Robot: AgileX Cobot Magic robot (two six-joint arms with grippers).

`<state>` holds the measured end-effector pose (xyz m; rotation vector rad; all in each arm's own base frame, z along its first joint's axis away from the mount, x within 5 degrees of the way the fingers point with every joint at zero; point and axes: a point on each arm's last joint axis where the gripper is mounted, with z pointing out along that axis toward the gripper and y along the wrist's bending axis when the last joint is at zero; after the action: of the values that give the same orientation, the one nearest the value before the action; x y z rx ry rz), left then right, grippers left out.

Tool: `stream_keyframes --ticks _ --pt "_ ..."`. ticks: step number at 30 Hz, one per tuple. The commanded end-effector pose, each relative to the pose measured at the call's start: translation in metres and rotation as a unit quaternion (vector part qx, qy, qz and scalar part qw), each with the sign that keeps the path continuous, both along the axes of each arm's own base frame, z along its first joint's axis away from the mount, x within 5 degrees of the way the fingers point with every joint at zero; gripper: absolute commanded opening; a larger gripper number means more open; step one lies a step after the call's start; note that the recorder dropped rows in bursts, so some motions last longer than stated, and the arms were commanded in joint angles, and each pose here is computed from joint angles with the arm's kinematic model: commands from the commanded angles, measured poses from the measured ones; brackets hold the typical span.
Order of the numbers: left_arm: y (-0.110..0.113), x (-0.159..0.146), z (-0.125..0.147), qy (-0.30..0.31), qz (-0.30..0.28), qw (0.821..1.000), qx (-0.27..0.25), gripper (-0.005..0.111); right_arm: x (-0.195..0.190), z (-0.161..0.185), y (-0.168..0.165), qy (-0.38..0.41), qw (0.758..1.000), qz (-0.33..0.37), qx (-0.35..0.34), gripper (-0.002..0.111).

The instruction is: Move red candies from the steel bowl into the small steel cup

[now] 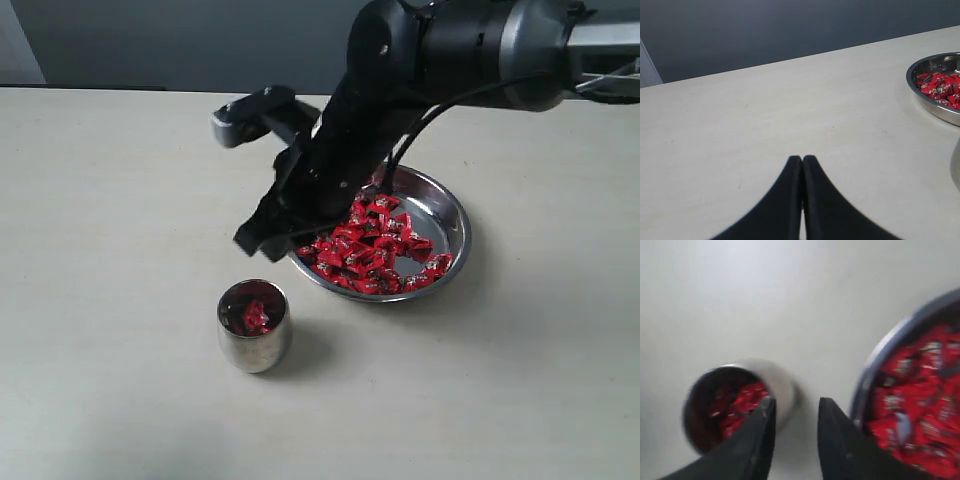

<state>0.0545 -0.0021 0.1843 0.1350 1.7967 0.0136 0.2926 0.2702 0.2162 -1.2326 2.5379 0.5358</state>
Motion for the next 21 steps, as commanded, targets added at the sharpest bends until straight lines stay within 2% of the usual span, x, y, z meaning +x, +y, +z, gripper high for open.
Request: stream_keyframes --ticks 1,9,21 --pt "0.0 0.0 0.001 -0.006 -0.004 1.0 -0.004 0.0 0.025 0.005 -0.033 -0.042 0.996 -0.071 -0.043 0.03" --pt "0.0 0.0 0.001 -0.006 -0.004 1.0 -0.004 0.0 0.052 -0.02 -0.076 -0.023 0.986 -0.109 -0.123 0.03" --pt "0.0 0.0 0.001 -0.006 -0.004 1.0 -0.004 0.0 0.064 -0.064 -0.087 0.002 0.977 -0.106 -0.186 0.03"
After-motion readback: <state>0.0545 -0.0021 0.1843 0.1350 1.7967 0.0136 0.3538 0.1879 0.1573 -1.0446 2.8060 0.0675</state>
